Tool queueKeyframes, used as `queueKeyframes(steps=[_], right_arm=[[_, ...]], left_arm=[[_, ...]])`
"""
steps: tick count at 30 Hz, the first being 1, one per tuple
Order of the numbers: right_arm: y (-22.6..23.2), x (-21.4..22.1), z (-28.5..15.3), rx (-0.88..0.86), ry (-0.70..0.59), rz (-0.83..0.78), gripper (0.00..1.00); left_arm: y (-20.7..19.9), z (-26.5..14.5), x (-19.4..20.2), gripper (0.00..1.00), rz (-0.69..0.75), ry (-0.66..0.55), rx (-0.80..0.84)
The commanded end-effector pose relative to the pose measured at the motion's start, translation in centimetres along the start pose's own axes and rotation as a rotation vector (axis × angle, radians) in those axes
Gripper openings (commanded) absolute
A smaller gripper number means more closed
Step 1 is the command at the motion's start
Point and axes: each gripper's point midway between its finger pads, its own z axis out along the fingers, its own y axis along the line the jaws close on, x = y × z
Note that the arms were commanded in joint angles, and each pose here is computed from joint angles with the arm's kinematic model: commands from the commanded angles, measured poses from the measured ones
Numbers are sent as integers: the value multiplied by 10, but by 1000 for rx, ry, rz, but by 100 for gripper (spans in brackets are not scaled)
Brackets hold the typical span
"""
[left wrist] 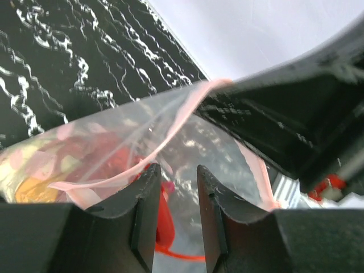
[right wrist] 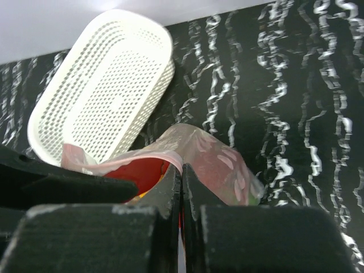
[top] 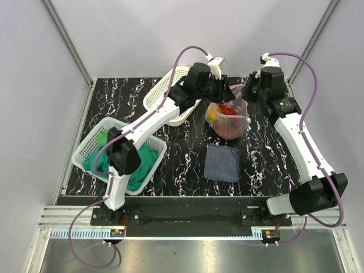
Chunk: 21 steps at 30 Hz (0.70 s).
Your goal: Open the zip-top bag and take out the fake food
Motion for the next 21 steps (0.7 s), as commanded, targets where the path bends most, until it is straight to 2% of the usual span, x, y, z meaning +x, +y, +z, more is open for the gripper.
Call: queueKeyframes(steps=[1, 5, 10, 15, 21], right_arm=[[-15, -55, -20, 117, -226, 12, 0], [-15, -55, -12, 120, -224, -7, 0], [-6, -43, 6, 62, -181, 13, 0], [-4, -37, 16, 53, -161, 16, 0], [-5, -31, 21, 53, -142, 15, 0]], left_arm=[[10, 11, -24, 36, 51, -8, 6], [9, 10, -37, 39, 72, -18, 36], [16, 0, -19, 43, 91, 23, 9], [27, -8, -3, 41, 69, 71, -50], [30, -15, 7, 51, 72, 91, -147]])
